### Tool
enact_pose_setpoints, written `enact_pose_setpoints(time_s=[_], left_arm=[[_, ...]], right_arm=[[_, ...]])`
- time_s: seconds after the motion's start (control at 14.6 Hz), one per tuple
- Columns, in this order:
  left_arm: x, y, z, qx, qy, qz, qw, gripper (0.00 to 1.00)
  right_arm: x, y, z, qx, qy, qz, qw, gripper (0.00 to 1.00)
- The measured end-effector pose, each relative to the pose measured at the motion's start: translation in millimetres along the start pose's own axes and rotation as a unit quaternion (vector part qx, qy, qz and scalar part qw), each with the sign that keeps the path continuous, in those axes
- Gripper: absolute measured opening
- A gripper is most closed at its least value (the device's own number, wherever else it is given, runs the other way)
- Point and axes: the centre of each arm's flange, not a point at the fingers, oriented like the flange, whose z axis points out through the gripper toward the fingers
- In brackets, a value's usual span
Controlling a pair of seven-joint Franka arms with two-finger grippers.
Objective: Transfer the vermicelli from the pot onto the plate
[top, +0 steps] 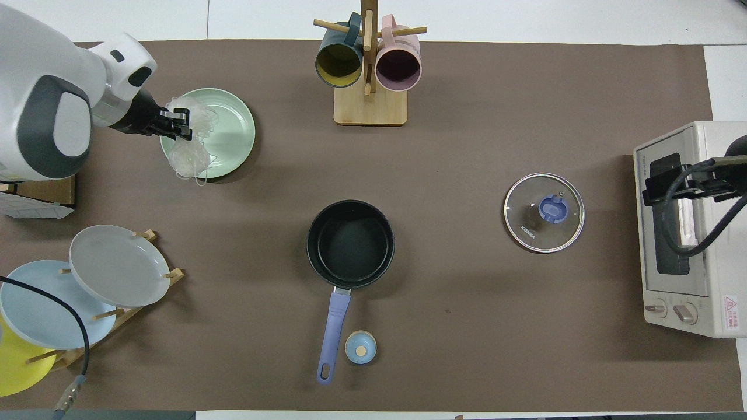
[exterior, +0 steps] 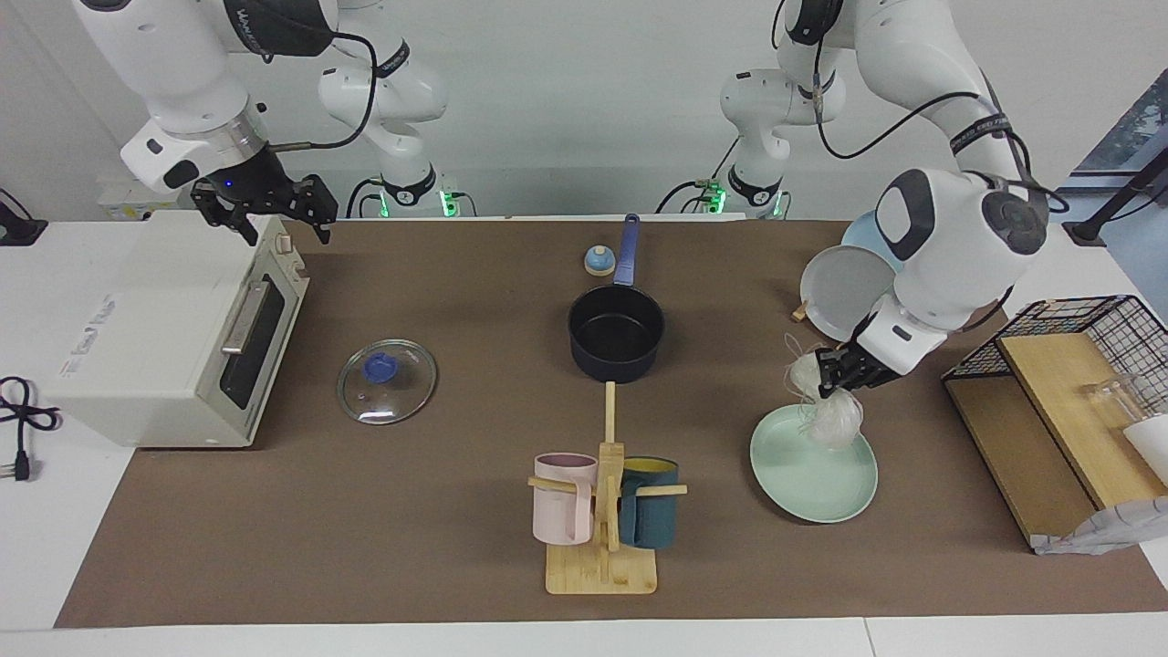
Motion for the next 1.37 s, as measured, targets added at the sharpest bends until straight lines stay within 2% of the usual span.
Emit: enact_pose_setpoints(time_s=[0.27, 0.55, 0.62, 0.89, 1.03, 1.1, 1.37], left_arm=[[12, -9, 57, 0.01, -0.002, 0.024, 1.0, 0.19], [13, -9, 62, 0.011, 0.008, 0.034, 0.999, 0.2], [13, -8, 61, 0.011, 0.009, 0.035, 0.999, 0.26], [15, -3, 47, 0.011, 0.017, 0.04, 0.999, 0.68], [14, -2, 25, 0.017, 0.014, 0.043, 0.999, 0.92], [11, -3, 8, 0.024, 0.012, 0.044, 0.999, 1.0], [-17, 3, -77, 0.039, 0.01, 0.014, 0.999, 1.0]], right_arm=[[0, -1, 0, 0.0, 0.0, -0.001, 1.0, 1.0], [0, -2, 0, 0.0, 0.0, -0.002, 1.0, 1.0], [0, -2, 0, 0.0, 0.0, -0.002, 1.0, 1.0], [0, -3, 0, 0.0, 0.002, -0.003, 1.0, 1.0], [0, -3, -1, 0.0, 0.002, -0.003, 1.0, 1.0], [0, -4, -1, 0.0, 0.002, -0.003, 1.0, 1.0], [0, -4, -1, 0.0, 0.003, -0.003, 1.0, 1.0]])
